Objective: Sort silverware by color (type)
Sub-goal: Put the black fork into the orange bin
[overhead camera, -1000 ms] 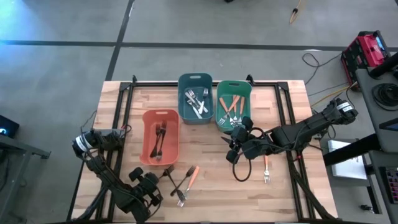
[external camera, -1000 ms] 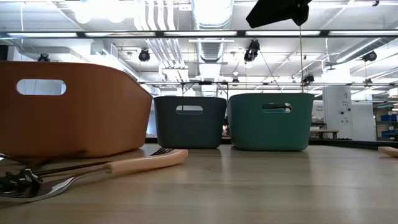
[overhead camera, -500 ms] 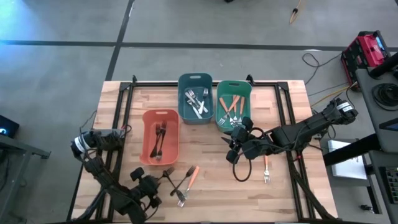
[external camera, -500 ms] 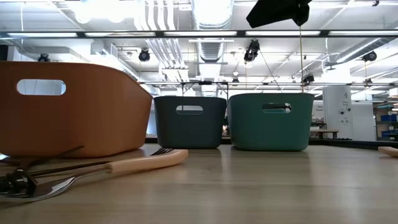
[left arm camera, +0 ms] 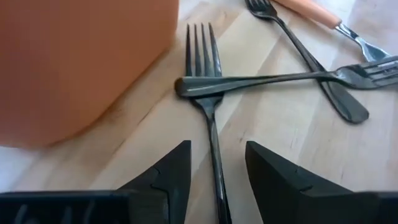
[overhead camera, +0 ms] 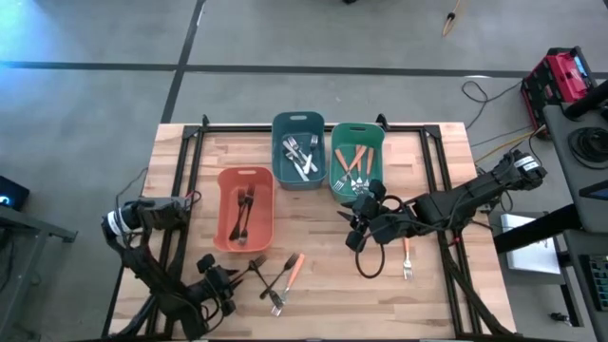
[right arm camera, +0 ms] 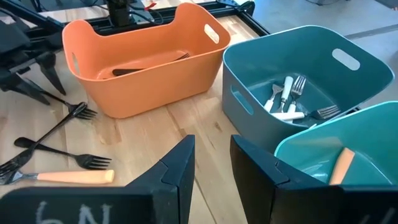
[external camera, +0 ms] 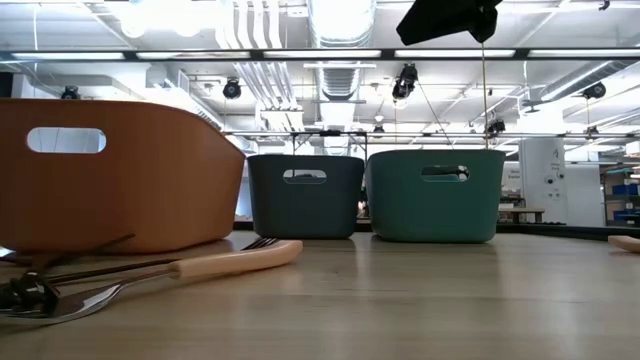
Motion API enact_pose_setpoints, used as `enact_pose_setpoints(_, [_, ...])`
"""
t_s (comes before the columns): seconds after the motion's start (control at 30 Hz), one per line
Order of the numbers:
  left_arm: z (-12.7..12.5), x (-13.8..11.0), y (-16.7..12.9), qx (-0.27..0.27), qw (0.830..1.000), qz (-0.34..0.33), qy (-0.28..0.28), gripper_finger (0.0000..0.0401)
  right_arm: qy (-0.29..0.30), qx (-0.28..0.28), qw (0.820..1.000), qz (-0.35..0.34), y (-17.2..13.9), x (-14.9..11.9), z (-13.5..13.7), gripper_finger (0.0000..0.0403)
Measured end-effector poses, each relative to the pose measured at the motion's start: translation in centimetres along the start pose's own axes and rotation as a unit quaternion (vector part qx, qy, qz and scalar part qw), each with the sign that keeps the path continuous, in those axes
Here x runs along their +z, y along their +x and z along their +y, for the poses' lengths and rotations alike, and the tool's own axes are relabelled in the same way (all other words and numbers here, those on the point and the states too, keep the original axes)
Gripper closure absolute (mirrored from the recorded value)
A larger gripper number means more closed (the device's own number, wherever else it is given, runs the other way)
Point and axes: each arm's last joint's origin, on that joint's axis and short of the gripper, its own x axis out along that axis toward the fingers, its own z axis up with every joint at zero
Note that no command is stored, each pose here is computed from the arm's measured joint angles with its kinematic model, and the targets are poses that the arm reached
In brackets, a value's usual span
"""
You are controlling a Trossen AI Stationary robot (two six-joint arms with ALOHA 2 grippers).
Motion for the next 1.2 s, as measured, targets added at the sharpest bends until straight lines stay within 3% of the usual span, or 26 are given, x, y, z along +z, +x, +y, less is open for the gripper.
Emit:
enact_pose_setpoints(0.33, [0.8,-0.6,0.6,-0.012,1.000,-0.003,0.003,0.0287,0.000,0.000,1.000,0.000,0.0,0.0,0.0,0.0310])
enact_pose_setpoints(0.63, [0.8,-0.6,0.6,-0.008,1.000,0.007,-0.010,0.0393,0.005,-0.001,1.000,0.002,0.0,-0.1,0.0,0.0310])
enact_pose_setpoints(0.97, [-0.6,1.0,-0.9,0.047,0.997,0.041,-0.051,0.0399,0.000,0.002,1.000,0.004,0.0,-0.5,0.2,0.0310])
enact_pose_setpoints(1.2, [-2.0,2.7,-2.4,0.089,0.992,0.084,-0.039,0.0400,0.005,0.002,1.000,0.005,0.0,-0.6,0.2,0.0309])
